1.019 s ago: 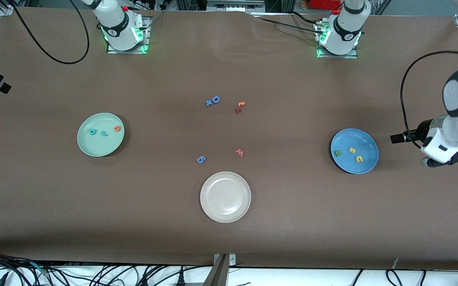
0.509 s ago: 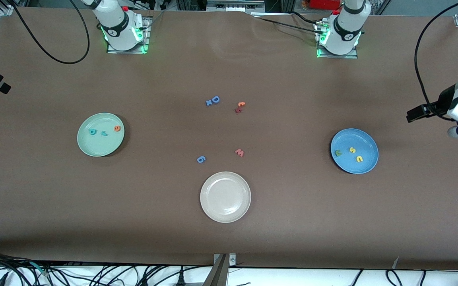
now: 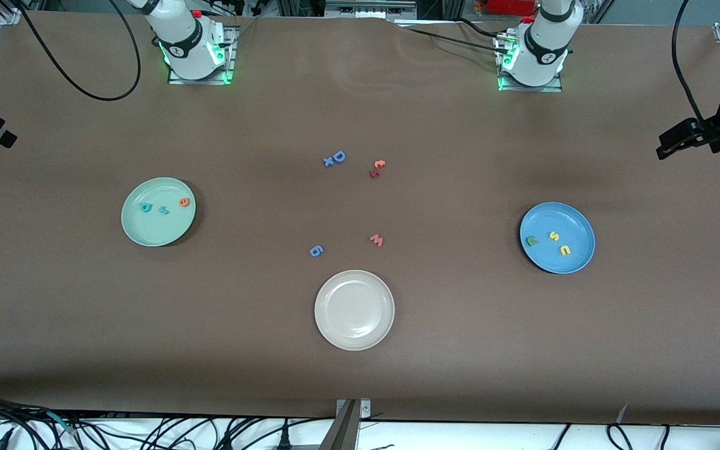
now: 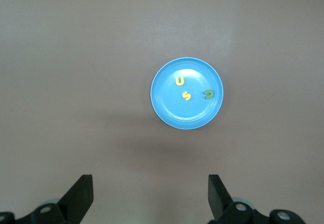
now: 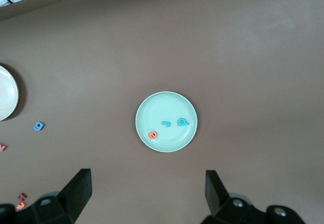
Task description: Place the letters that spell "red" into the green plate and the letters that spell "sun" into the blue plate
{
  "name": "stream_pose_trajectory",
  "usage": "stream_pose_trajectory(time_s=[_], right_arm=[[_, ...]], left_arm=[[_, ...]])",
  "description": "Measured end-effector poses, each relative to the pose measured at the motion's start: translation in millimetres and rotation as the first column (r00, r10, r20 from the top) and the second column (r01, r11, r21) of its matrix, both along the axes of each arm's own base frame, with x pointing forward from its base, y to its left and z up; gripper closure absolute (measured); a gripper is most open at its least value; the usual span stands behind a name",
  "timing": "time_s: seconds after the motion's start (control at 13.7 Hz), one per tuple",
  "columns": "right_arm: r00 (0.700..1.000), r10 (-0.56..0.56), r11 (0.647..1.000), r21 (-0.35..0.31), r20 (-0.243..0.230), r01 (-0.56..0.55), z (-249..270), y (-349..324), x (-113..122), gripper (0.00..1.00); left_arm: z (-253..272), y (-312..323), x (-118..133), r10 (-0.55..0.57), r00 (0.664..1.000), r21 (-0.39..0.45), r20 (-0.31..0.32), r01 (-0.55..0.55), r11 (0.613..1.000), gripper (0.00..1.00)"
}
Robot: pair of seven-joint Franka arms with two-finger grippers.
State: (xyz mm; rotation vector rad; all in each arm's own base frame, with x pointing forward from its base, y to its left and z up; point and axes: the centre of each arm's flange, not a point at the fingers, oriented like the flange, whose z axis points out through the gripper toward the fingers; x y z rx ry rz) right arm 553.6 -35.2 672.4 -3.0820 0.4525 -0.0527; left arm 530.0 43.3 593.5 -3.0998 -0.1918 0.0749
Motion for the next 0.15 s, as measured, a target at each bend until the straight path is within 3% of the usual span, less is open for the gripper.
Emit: stream_pose_trajectory(time_s=[0.15], right_arm=[[1.0, 0.0, 1.0, 0.0, 0.0, 0.0, 0.0, 0.0, 0.0, 0.0]], left_arm=[[7.0, -0.2, -3.4, -0.027, 1.0, -0.001, 0.012, 0.027, 1.0, 0.0]])
